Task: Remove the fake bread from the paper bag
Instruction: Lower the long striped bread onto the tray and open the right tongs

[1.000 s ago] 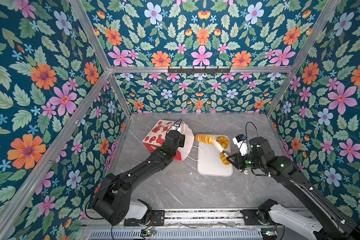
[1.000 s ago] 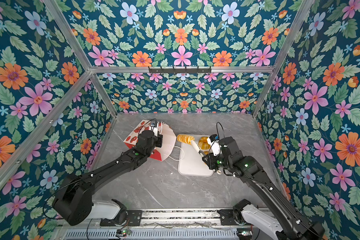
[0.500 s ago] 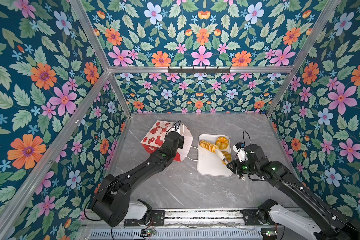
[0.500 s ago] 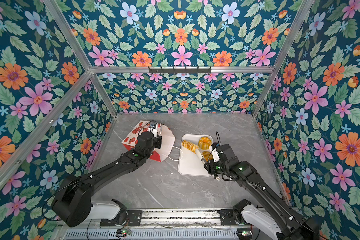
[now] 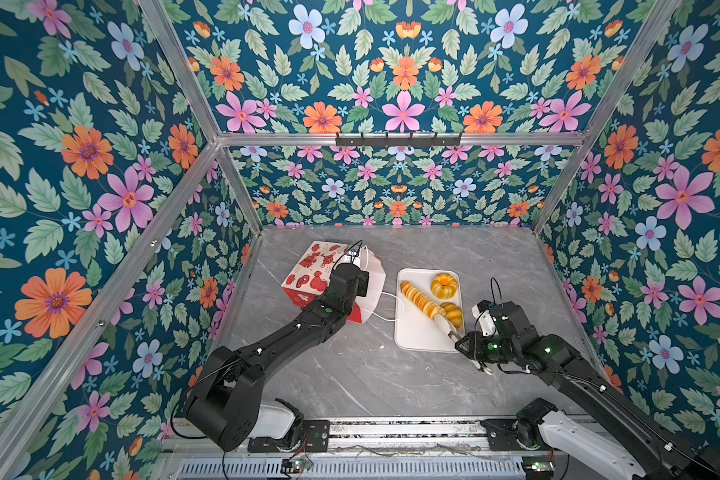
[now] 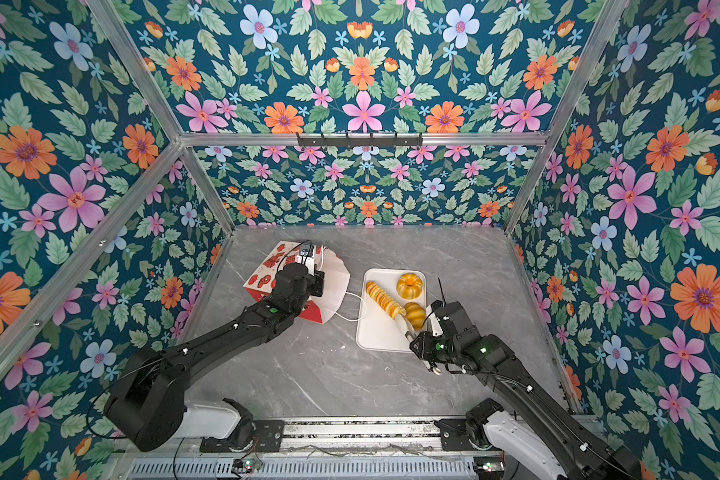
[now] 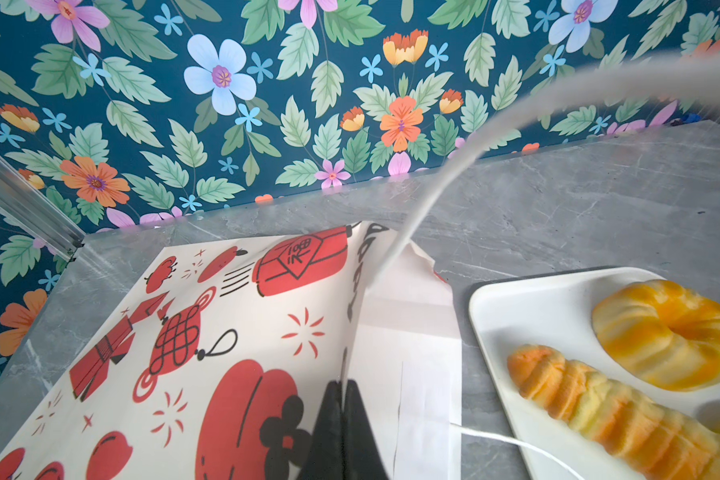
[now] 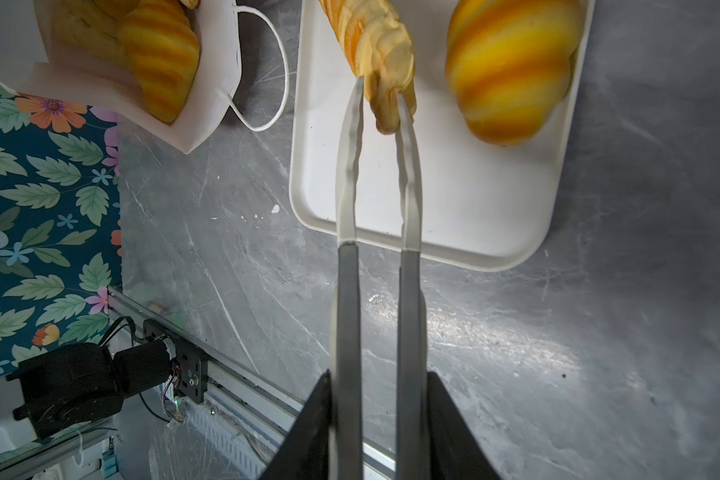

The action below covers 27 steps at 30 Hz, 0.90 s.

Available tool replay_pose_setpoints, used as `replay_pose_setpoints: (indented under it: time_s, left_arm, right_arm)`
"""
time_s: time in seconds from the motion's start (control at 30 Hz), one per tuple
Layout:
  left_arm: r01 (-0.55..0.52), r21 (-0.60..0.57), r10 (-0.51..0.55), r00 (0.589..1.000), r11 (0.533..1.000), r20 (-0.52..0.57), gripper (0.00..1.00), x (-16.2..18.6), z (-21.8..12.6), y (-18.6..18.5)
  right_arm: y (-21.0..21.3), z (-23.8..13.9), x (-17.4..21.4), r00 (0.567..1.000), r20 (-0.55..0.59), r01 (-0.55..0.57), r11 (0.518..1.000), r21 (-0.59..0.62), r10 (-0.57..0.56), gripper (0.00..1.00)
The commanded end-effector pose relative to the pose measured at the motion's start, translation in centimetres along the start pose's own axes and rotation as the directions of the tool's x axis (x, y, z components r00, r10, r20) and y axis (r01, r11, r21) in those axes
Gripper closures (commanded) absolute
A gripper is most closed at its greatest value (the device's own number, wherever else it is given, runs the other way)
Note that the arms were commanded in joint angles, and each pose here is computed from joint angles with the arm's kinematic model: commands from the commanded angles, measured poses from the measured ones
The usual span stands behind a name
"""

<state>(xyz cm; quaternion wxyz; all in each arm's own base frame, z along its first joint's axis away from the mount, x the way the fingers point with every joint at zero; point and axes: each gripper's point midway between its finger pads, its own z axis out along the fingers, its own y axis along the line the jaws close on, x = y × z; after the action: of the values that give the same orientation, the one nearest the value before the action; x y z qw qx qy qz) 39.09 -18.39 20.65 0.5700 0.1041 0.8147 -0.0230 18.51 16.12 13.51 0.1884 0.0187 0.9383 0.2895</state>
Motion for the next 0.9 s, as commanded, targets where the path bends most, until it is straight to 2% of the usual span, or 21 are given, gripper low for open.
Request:
replay_pose_setpoints:
  time_s: [0.0, 0.4, 0.77, 0.87]
  left_arm:
    - [0.011, 0.004, -0.011, 1.000, 1.000, 0.025, 1.00, -0.7, 0.2, -0.1]
    - [0.015, -0.002, -0.015, 1.000, 1.000, 0.024, 1.00, -0.4, 0.0, 0.2]
    - [0.017, 0.000, -0.017, 0.999, 1.000, 0.027, 1.00, -0.5, 0.1, 0.3]
    - [0.018, 0.005, -0.018, 0.999, 1.000, 0.029, 1.00, -0.5, 0.1, 0.2]
  right_arm:
    - [0.4, -0.5, -0.1, 1.000, -0.002, -0.008, 1.000, -0.004, 0.008, 0.62]
    - [1.0, -2.4, -1.7, 0.997, 0.000, 0.076, 0.995, 0.067, -0.076, 0.57]
    - [3.5, -5.1, -3.7, 0.985, 0.058, 0.164, 0.986, 0.035, -0.165, 0.57]
    - [3.3, -4.1, -4.0, 0.980, 0.056, 0.187, 0.982, 0.040, -0.189, 0.57]
